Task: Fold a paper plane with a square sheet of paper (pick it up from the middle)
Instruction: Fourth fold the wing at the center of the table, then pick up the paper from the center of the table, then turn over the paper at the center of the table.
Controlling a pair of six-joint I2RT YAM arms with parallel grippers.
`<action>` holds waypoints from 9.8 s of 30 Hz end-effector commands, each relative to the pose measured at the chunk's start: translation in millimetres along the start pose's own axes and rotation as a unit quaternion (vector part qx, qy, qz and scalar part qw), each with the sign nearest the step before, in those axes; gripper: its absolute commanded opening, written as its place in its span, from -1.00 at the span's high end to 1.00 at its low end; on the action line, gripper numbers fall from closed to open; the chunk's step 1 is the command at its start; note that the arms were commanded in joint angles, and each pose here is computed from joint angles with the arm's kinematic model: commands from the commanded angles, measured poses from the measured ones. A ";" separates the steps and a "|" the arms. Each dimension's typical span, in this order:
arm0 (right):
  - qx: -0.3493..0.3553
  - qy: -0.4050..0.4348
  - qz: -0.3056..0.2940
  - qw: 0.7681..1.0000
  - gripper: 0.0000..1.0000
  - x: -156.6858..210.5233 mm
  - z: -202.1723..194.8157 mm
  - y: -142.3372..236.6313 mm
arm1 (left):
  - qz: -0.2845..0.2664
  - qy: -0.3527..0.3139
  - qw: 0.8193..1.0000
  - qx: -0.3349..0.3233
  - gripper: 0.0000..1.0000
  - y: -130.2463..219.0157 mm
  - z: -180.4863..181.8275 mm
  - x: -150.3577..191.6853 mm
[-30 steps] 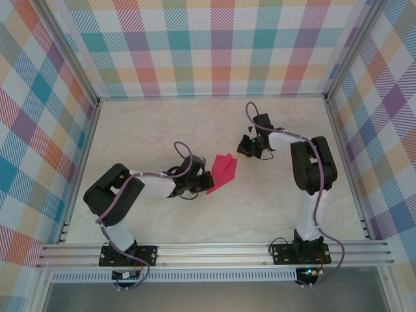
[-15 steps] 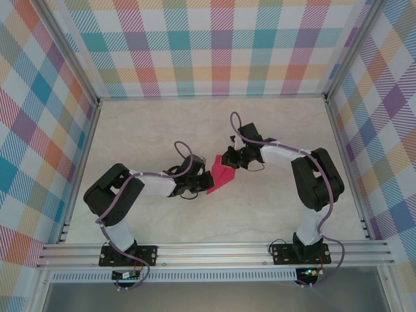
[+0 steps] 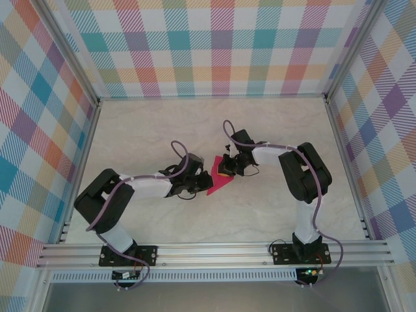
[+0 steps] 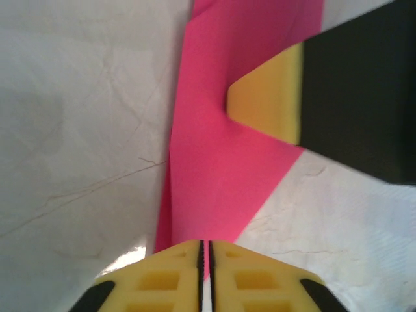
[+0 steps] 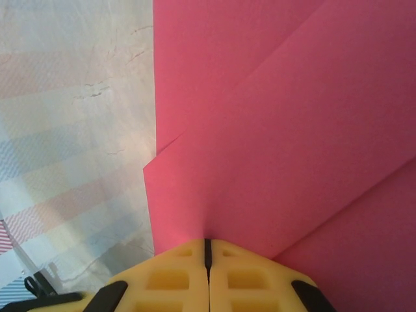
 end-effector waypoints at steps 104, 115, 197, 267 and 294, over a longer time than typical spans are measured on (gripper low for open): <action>0.106 -0.075 0.017 0.991 0.90 8.1 -51.2 -21.0 | 0.025 0.054 0.998 -0.015 0.91 -4.4 21.0 13.8; 0.075 -0.050 0.000 0.996 0.90 0.8 -29.0 -7.0 | 0.043 0.061 0.994 -0.086 1.00 -5.7 56.6 33.9; 0.013 -0.038 -0.141 0.989 0.62 -83.2 -40.2 87.7 | 0.056 0.035 0.996 -0.054 0.85 16.9 35.5 32.9; -0.328 0.176 0.000 0.928 0.87 20.6 137.7 139.7 | -0.057 0.021 0.962 0.266 -0.80 129.1 -41.0 -63.8; -0.345 0.163 0.017 0.924 0.84 12.4 141.4 136.3 | -0.044 0.048 0.950 0.305 -0.71 123.4 -49.6 -53.7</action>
Point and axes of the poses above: each hand's point on the last joint's axis, 136 mm out from that joint toward the fingers, its own y axis back along the fingers, its own z axis along the line the jaws close on, x = y × z, the point moved 3 cm from there along y, back along the fingers, and after that the axes turned 3 degrees about -y, right-handed, at the moved point
